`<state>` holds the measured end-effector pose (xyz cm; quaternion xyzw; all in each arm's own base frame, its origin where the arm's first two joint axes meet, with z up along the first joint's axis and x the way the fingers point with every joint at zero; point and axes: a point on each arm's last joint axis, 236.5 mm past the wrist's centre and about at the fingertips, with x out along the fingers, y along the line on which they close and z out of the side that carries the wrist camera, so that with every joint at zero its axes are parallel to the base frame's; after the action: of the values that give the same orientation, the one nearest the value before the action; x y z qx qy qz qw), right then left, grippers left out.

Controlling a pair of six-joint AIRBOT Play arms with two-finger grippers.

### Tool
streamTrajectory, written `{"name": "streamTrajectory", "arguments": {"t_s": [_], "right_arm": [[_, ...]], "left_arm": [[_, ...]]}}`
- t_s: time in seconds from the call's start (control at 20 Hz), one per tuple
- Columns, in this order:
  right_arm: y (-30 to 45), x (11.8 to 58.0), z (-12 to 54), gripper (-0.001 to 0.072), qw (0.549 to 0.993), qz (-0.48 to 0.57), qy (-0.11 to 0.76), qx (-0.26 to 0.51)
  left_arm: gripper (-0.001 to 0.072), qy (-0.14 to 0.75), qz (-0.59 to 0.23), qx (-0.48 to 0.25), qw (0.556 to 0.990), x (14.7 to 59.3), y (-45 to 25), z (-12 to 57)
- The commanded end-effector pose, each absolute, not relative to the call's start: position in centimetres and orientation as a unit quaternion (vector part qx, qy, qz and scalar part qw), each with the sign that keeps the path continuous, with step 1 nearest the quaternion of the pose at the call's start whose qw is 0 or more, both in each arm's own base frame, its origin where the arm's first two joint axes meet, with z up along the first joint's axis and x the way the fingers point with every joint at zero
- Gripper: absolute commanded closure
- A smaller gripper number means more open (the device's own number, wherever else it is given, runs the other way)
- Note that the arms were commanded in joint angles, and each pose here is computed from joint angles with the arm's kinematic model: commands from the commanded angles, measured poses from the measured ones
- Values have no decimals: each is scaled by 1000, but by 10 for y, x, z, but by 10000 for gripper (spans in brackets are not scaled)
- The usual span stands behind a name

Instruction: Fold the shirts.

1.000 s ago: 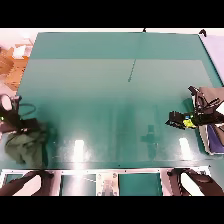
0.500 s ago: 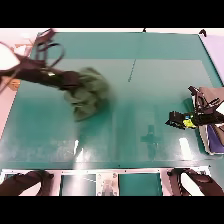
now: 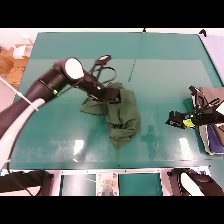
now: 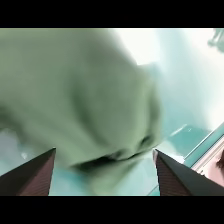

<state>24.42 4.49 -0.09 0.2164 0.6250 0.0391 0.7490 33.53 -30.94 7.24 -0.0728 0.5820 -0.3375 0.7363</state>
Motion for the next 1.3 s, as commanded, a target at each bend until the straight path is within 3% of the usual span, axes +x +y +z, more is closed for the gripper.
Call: {"name": "streamTrajectory", "arguments": {"t_s": [0.0, 0.1, 0.2, 0.25, 0.3, 0.35, 0.5, 0.75, 0.8, 0.9, 0.95, 1.0, 1.05, 1.15, 1.25], "right_arm": [[44, 249, 0, 697, 756, 37, 617, 217], [46, 257, 1, 696, 763, 38, 604, 227], [64, 269, 5, 690, 767, 60, 579, 270], [80, 272, 7, 525, 767, 90, 569, 284], [97, 274, 7, 308, 765, 120, 562, 292], [114, 273, 5, 250, 759, 142, 561, 298], [173, 253, -13, 211, 727, 197, 586, 298], [235, 227, -46, 211, 689, 212, 633, 283], [245, 222, -53, 211, 677, 213, 643, 288], [257, 227, -64, 211, 672, 205, 648, 295], [259, 230, -68, 211, 670, 203, 651, 295], [260, 232, -70, 213, 668, 202, 653, 293], [260, 234, -72, 264, 669, 201, 654, 291], [257, 238, -72, 695, 681, 217, 644, 272], [249, 244, -65, 697, 684, 222, 642, 266]], "left_arm": [[-13, 633, -258, -28, 730, 345, -213, 72], [-13, 631, -175, -10, 756, 363, -146, 68], [-13, 640, -145, -39, 753, 367, -121, 42], [-13, 642, -141, -54, 752, 367, -119, 21], [-13, 638, -147, -65, 753, 369, -124, -1], [-13, 634, -164, -85, 751, 371, -136, -23], [-13, 640, -209, -164, 721, 377, -176, -74], [4, 617, -217, -209, 727, 412, -194, -93], [166, 610, -215, -212, 732, 417, -194, -91], [593, 604, -215, -215, 737, 421, -195, -90], [682, 602, -222, -213, 737, 420, -196, -88], [682, 605, -225, -214, 733, 418, -198, -88], [683, 609, -227, -213, 730, 415, -198, -88], [683, 615, -234, -209, 723, 411, -199, -85], [684, 604, -241, -193, 735, 416, -195, -67]]}}
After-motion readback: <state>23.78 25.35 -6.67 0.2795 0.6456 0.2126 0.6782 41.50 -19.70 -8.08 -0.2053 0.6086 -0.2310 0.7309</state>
